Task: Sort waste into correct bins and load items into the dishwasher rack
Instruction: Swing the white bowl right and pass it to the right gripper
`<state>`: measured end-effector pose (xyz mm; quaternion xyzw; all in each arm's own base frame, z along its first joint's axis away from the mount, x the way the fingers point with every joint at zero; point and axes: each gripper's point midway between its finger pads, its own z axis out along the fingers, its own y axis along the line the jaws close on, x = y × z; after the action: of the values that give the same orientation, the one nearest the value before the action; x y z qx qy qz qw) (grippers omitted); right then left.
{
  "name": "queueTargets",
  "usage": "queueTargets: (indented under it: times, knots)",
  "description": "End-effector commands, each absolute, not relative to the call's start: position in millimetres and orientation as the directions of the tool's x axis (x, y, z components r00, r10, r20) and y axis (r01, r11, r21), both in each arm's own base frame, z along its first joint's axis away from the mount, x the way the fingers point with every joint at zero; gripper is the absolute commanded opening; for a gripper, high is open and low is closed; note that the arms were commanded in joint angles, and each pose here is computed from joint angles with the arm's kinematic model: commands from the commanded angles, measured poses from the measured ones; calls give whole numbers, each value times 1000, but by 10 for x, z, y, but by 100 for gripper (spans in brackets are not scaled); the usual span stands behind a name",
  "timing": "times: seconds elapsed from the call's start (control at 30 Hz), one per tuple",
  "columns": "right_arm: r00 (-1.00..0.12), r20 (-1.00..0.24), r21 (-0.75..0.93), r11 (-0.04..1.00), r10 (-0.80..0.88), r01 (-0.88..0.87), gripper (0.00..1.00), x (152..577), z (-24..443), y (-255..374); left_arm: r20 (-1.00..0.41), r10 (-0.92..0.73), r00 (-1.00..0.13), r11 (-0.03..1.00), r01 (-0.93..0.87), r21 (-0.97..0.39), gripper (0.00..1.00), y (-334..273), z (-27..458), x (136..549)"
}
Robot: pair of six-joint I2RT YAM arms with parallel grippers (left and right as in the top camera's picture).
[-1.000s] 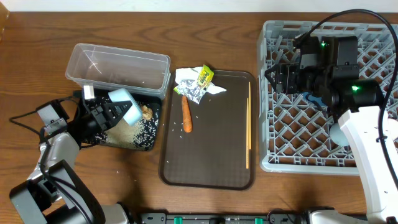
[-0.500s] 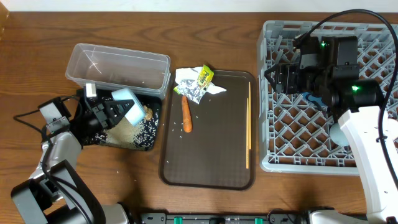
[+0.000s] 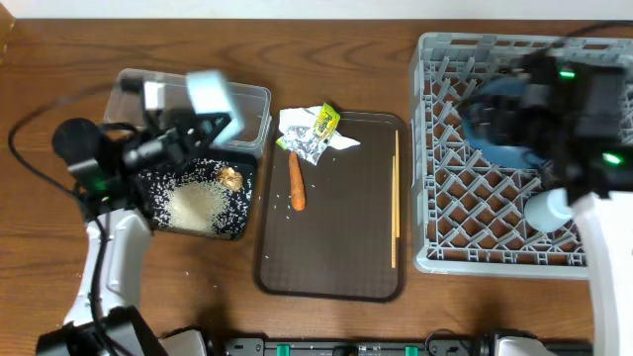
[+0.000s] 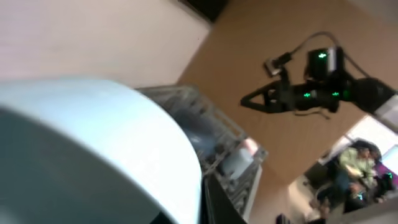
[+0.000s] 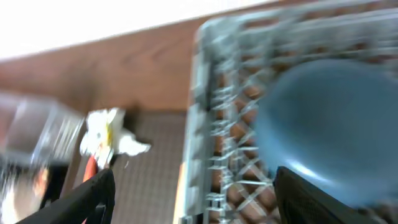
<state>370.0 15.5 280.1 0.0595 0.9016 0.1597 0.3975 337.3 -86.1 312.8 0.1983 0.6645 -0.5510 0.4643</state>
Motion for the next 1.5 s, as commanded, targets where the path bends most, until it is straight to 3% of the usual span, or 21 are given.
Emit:
queueTargets:
  times: [0.0, 0.13, 0.3, 0.67, 1.03, 1.47]
  knots:
    - [-587, -707, 398, 908, 394, 130, 75, 3568, 3056, -261, -717, -324, -617, 229, 684, -692, 6, -1152, 3324, 3447]
    - [-522, -683, 428, 859, 511, 281, 80, 3351, 3094, -699, -684, -300, -665, 161, 672, -723, 6, -1646, 3266, 3536]
    - [-523, -634, 431, 822, 570, 372, 80, 3173, 2977, -903, -664, -216, -716, 65, 668, -741, 6, -2331, 3194, 3599]
    - [-553, -614, 414, 826, 564, 382, 81, 3105, 2899, -904, -636, -74, -769, -76, 640, -765, 6, -3701, 2965, 3637]
    - [-567, -602, 410, 827, 563, 385, 80, 3076, 2864, -890, -522, -107, -846, 5, 525, -851, 6, -4401, 2251, 3683]
    - [-578, -588, 409, 825, 565, 391, 80, 3050, 2829, -876, -477, -64, -877, 19, 477, -879, 7, -4407, 1963, 3694]
